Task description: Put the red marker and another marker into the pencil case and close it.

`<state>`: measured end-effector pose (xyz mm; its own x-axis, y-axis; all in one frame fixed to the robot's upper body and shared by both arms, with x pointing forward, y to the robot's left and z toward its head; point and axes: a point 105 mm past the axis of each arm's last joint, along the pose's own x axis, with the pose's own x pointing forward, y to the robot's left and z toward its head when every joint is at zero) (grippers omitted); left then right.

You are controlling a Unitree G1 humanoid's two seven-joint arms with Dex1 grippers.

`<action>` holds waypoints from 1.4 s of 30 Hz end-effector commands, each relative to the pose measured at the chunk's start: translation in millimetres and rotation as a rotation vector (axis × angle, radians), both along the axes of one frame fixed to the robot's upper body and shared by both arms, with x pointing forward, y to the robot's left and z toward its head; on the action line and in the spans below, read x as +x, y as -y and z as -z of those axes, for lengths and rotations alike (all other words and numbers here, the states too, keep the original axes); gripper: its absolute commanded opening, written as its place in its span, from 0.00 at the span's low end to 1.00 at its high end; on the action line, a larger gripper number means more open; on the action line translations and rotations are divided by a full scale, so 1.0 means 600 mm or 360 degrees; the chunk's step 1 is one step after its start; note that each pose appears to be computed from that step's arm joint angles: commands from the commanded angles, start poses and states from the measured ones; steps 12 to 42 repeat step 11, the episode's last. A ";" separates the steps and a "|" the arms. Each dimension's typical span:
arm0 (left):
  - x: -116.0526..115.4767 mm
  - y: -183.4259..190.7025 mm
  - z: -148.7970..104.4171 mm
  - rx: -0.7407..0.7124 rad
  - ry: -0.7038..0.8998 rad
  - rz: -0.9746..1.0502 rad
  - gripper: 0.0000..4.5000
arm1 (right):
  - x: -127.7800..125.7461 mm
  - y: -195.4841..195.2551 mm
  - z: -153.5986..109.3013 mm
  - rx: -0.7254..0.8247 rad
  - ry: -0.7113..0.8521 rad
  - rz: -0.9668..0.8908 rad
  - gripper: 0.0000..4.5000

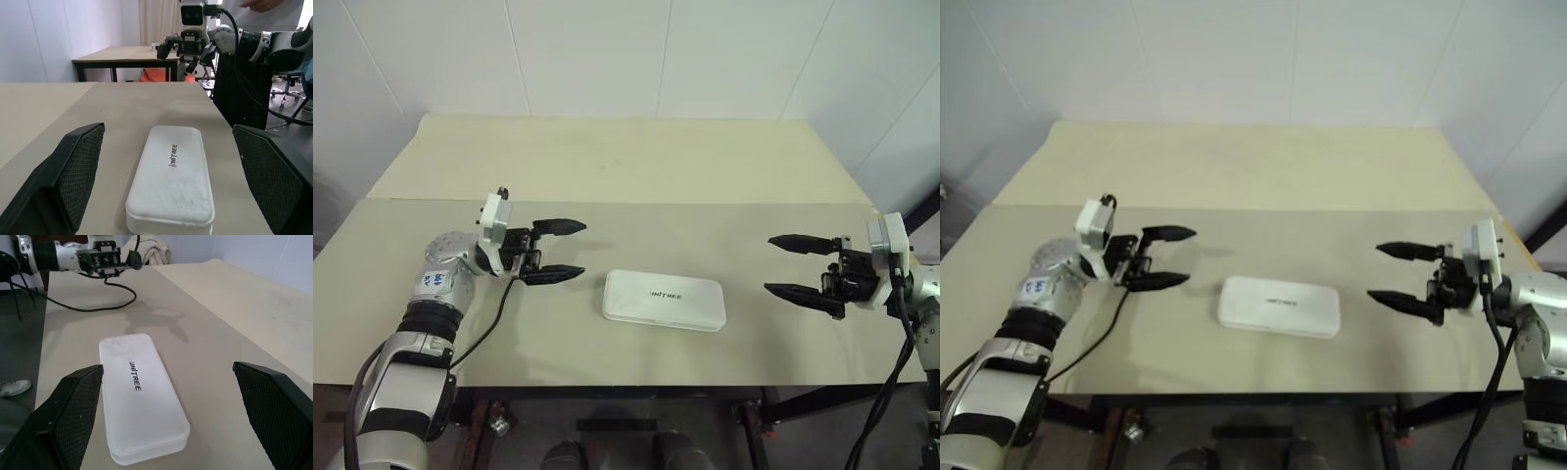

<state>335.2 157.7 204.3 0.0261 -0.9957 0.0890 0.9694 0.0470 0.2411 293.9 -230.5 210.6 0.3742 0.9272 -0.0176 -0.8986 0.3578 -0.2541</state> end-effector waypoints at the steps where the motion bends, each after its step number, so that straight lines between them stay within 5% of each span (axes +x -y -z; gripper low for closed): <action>1: -0.027 -0.021 -0.017 0.0033 0.0062 0.0143 0.99 | 0.002 -0.002 -0.026 -0.0042 0.0102 -0.0023 1.00; 42: -0.038 -0.052 -0.036 0.0118 0.0077 0.0072 0.99 | -0.015 -0.037 -0.015 0.0057 0.0141 -0.0063 1.00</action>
